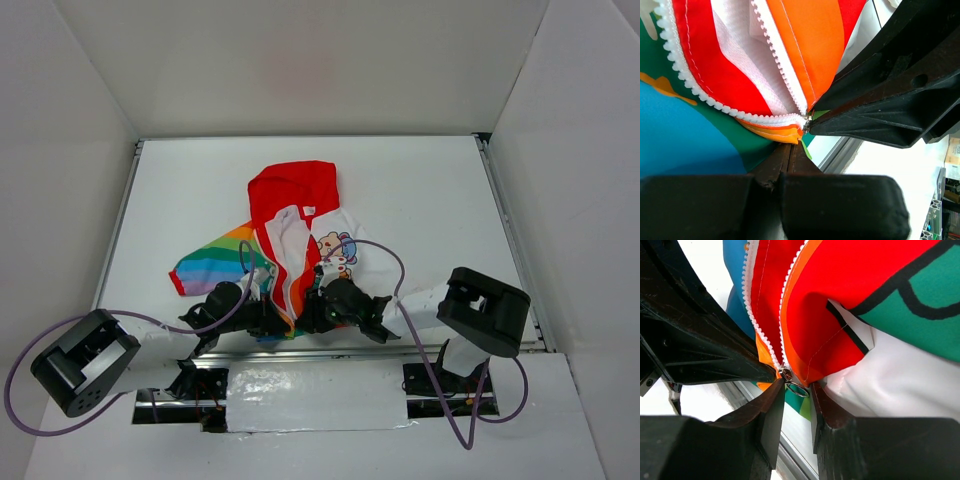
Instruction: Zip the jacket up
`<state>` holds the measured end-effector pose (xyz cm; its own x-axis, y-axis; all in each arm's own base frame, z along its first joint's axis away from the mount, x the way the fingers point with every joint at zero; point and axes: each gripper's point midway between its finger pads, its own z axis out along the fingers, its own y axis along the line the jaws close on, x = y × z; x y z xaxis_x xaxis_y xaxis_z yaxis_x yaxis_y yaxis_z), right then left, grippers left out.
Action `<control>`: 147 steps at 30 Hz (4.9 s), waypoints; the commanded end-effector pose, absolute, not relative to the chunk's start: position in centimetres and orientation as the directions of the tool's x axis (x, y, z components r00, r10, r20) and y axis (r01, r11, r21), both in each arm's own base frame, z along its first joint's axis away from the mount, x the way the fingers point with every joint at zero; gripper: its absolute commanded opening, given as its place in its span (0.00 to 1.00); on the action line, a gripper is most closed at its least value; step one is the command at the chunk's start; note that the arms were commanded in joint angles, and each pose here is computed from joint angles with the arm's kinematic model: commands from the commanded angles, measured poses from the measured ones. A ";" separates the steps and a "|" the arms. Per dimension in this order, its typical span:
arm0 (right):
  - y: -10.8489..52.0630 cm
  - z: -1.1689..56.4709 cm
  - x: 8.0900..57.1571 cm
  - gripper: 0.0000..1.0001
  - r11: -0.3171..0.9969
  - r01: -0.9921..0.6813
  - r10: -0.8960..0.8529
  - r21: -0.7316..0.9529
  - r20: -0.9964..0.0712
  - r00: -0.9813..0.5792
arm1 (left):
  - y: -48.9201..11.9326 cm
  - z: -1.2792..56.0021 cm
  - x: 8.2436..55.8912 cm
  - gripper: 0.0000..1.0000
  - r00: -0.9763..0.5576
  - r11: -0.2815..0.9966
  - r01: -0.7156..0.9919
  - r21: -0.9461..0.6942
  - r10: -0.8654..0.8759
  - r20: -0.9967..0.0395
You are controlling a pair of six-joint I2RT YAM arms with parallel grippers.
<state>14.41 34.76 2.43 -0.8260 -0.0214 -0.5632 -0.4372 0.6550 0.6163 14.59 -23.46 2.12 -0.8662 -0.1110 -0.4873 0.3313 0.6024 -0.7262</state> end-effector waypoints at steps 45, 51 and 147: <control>35.4 3.4 11.9 0.37 0.599 -0.428 -0.023 0.677 -0.519 -0.855 | -25.3 4.4 15.9 0.00 -0.837 0.556 0.400 -0.728 -0.102 -0.538; 35.3 3.1 11.6 0.33 0.594 -0.412 -0.018 0.691 -0.500 -0.866 | -25.4 4.4 15.9 0.00 -0.837 0.556 0.401 -0.728 -0.100 -0.537; 36.6 11.5 17.9 0.00 0.439 -0.060 0.232 0.897 -0.178 -0.956 | -26.8 5.1 14.0 0.00 -0.795 0.497 0.519 -0.696 -0.019 -0.606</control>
<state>15.44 34.27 6.58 -0.9706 0.1878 -0.1504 -0.0132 0.5826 0.8127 15.05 -25.84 4.69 -0.8055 -0.0865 -0.5863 0.4571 0.5390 -0.7075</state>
